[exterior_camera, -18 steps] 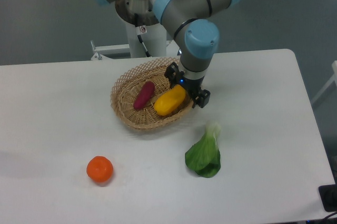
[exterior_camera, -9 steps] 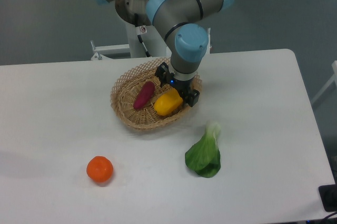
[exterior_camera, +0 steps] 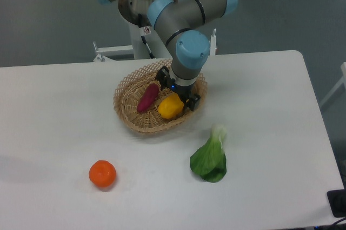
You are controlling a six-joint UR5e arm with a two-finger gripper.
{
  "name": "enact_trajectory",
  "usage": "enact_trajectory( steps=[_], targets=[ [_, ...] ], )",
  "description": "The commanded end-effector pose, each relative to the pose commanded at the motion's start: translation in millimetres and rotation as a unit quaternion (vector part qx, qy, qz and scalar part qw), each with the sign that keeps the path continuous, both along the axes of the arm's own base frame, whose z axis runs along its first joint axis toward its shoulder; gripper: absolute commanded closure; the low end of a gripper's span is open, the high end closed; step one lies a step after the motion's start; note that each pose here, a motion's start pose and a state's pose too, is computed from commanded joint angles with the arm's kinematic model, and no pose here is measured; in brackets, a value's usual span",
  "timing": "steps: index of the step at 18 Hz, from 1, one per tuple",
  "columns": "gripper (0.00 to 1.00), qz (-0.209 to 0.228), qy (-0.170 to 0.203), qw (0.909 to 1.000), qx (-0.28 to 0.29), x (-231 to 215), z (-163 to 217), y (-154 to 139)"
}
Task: Pick up the mango from the basket
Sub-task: 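Lower the gripper onto the yellow mango and close on it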
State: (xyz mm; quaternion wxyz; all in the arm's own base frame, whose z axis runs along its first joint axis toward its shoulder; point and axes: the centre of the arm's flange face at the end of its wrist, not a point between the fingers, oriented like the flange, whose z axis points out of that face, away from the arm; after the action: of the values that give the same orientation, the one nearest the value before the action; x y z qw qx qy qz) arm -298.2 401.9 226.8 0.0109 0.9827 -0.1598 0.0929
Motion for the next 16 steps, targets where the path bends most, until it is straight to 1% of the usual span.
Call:
enact_trajectory(
  steps=[3,8,9,10,12,13,16],
  targets=[
    [0.00,-0.002,-0.007,0.9999,-0.010,5,-12,7],
    [0.00,0.003,-0.005,0.9999,-0.012,6,-14,11],
    [0.07,0.003,-0.006,0.9999,-0.012,6,-15,11],
    [0.26,0.003,-0.004,0.9999,-0.012,4,-14,12],
    [0.56,0.003,-0.002,0.9999,-0.011,4,-12,12],
    [0.64,0.002,-0.001,0.9999,-0.012,4,-11,12],
    [0.73,0.002,0.006,0.9999,-0.008,4,-3,11]
  ],
)
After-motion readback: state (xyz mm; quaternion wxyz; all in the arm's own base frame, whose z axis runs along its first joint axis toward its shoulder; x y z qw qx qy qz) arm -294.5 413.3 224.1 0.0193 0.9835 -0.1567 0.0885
